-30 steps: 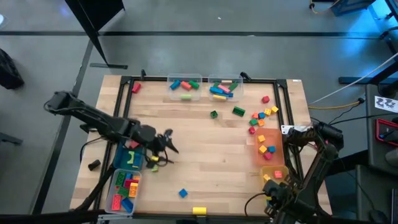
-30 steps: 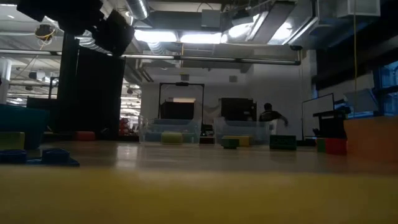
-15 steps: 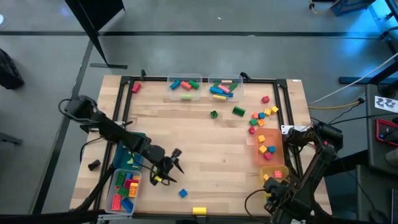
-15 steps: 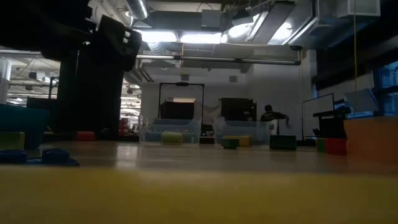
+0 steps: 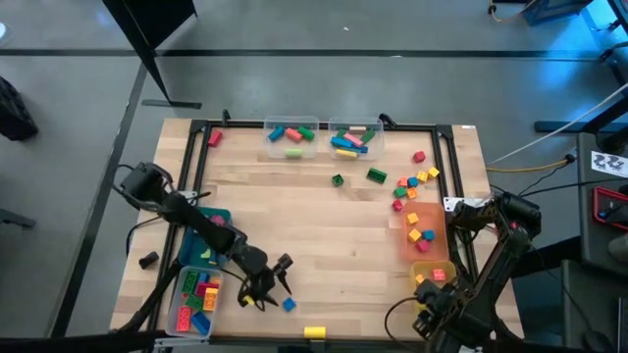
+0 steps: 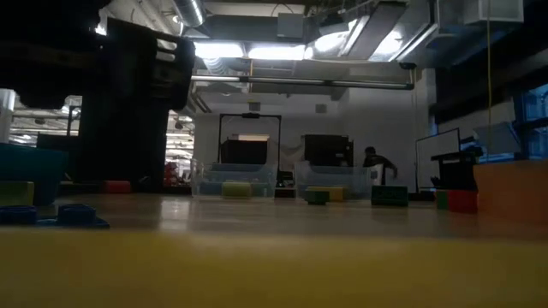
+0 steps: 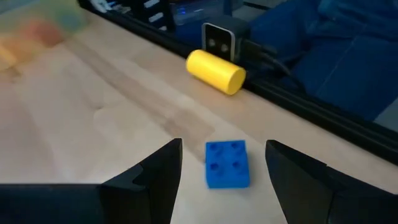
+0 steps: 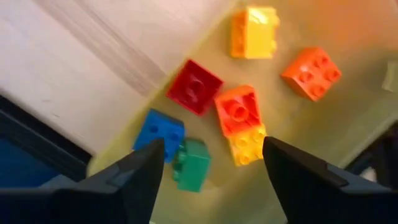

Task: Sort blocks by size
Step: Put the blue game piece into the yellow bin

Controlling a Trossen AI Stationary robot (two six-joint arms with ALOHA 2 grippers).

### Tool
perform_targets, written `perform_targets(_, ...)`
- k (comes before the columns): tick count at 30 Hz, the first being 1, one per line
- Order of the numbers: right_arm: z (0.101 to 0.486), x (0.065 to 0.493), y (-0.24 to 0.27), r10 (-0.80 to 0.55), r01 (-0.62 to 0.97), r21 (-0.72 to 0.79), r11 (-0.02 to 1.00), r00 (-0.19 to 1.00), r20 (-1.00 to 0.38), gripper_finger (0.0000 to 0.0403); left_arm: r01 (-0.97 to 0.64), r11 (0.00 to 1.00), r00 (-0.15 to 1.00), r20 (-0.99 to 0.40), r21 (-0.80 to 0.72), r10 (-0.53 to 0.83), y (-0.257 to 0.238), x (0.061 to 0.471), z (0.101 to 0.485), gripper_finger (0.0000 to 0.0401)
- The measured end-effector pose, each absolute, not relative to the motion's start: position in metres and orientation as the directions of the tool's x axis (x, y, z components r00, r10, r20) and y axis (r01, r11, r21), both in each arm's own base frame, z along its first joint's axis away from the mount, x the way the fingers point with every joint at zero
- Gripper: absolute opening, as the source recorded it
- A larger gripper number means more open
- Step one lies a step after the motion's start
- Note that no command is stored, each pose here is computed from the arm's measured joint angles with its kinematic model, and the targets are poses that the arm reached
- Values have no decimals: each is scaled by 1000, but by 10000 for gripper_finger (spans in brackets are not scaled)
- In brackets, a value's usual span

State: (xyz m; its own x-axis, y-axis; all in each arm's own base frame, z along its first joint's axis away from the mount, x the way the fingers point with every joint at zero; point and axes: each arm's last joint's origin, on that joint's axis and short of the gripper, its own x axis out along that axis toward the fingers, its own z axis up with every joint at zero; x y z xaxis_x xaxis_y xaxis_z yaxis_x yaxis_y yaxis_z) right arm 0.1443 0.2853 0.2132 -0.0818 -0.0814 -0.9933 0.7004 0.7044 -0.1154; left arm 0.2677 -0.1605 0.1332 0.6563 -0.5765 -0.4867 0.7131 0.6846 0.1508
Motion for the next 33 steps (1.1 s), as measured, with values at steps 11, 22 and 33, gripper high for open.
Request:
perform_targets(11, 213, 150, 290, -59, 704, -22, 710, 28, -998, 271, 739, 670, 599, -522, 68, -607, -165, 289, 115, 216)
perform_targets(22, 213, 150, 290, -59, 704, -22, 710, 28, -998, 271, 739, 672, 567, -577, 41, -588, -167, 295, 92, 216)
perform_targets(33, 225, 149, 293, -26, 681, -43, 731, -35, -999, 271, 733, 679, 576, -571, 45, -584, -164, 297, 93, 122)
